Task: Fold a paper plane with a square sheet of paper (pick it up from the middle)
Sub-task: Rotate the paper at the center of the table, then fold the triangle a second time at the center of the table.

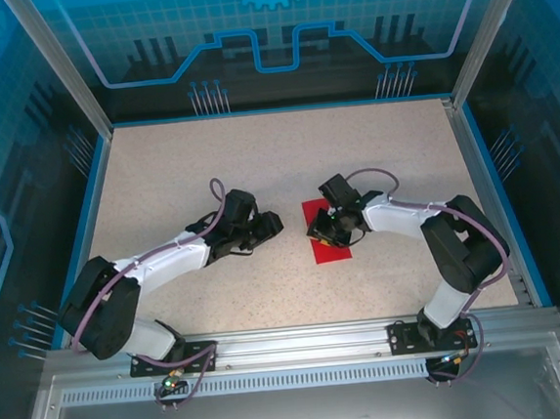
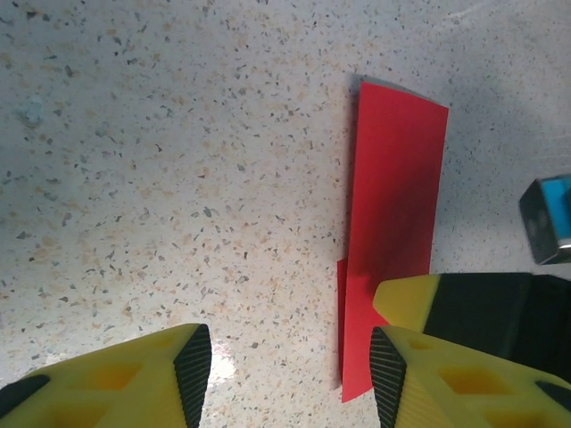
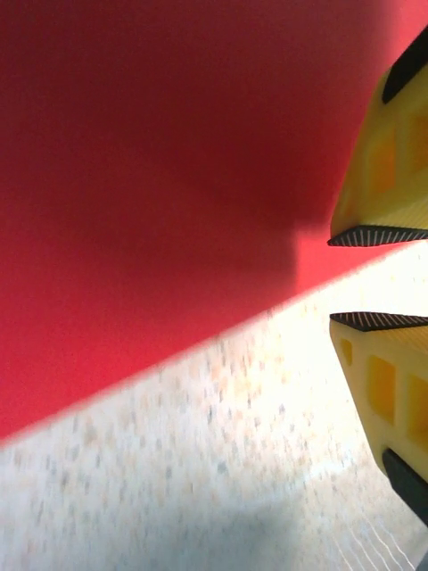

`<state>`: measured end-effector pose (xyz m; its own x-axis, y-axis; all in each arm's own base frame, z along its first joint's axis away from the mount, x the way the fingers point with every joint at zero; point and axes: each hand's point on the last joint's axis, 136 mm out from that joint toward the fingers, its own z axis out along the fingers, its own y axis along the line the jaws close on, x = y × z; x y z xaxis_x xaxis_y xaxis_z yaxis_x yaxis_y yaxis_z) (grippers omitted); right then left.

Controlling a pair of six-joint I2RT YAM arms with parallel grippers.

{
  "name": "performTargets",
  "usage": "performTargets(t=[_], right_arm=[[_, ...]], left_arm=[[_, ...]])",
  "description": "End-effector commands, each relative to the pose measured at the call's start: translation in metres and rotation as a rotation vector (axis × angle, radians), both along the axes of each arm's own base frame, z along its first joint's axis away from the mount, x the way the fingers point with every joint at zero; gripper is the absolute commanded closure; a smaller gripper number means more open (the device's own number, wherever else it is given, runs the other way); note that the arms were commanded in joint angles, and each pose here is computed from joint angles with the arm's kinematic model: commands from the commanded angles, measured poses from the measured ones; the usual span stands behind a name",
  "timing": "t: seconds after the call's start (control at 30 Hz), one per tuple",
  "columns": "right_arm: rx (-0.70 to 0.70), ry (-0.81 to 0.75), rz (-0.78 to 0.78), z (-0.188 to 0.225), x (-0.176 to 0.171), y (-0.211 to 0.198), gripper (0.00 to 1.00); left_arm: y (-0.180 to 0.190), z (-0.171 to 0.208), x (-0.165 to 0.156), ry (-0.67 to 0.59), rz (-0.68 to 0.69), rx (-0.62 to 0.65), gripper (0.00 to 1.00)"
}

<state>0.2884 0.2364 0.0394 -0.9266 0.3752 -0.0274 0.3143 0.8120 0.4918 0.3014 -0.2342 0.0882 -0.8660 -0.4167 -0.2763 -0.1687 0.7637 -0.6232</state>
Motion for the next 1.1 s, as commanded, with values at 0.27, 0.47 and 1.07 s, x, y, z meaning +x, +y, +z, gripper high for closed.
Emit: performTargets(t=[0.27,0.47,1.07], right_arm=[[0.017,-0.060,0.025,0.050,0.028,0.014,0.69],[0.003,-0.070,0.057,0.049,0.023,0.009,0.68],[0.047,-0.017,0.115,0.001,-0.021,-0.079,0.66]], left_arm=[[-0.011,0.024,0.008,-0.029,-0.061,0.008,0.46],[-0.015,0.023,0.007,-0.027,-0.090,0.003,0.46],[-0.124,0.003,0.047,0.051,-0.294,-0.149,0.64]])
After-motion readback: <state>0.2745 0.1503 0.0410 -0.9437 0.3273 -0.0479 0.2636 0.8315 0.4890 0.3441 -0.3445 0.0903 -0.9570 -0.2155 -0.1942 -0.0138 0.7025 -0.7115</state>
